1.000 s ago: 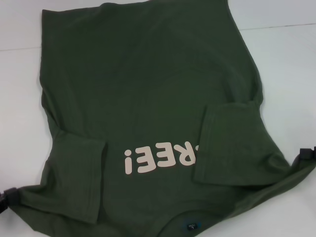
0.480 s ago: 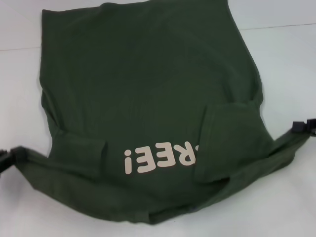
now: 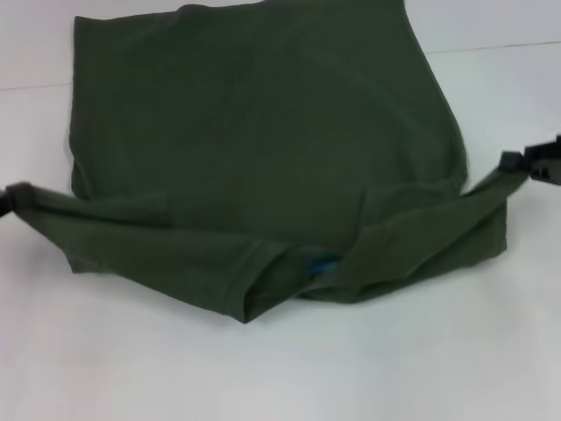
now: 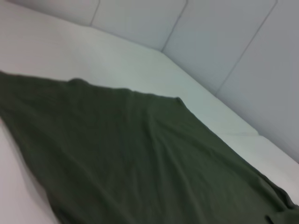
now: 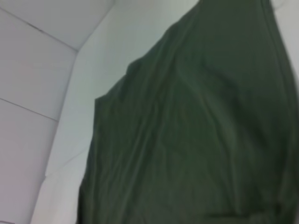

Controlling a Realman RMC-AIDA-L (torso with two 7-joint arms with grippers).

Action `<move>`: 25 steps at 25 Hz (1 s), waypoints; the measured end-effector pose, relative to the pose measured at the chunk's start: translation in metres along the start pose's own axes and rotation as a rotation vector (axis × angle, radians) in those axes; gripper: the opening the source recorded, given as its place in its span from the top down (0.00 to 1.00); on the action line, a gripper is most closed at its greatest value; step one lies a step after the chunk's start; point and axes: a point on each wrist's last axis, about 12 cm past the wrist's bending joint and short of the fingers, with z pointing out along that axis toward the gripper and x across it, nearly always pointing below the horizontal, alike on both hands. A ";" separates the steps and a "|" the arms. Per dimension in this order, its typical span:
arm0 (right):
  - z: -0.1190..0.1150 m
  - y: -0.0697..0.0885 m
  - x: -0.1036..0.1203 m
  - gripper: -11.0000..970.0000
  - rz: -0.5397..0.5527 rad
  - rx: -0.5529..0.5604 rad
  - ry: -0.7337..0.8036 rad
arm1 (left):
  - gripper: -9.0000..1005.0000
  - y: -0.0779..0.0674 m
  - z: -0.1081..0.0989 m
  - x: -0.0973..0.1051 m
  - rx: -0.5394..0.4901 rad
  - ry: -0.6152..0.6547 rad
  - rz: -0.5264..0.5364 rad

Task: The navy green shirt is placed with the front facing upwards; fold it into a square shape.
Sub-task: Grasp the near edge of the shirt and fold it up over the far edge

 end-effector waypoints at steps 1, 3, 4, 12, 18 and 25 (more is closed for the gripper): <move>0.003 0.003 -0.003 0.93 -0.004 -0.006 -0.002 | 0.98 0.000 0.003 -0.006 -0.001 -0.003 0.007; 0.009 0.007 -0.009 0.93 -0.010 -0.005 -0.009 | 0.98 0.001 0.008 -0.014 -0.005 -0.009 0.018; 0.012 0.009 -0.011 0.93 -0.013 -0.004 -0.013 | 0.98 0.000 0.011 -0.018 -0.005 -0.013 0.024; 0.026 0.019 -0.031 0.93 -0.037 0.003 -0.076 | 0.98 0.000 0.028 -0.045 -0.030 -0.034 0.054; 0.030 0.024 -0.044 0.93 -0.046 0.016 -0.123 | 0.98 0.000 0.040 -0.056 -0.049 -0.037 0.068; 0.046 0.030 -0.055 0.93 -0.063 0.052 -0.167 | 0.98 0.002 0.055 -0.062 -0.093 -0.048 0.070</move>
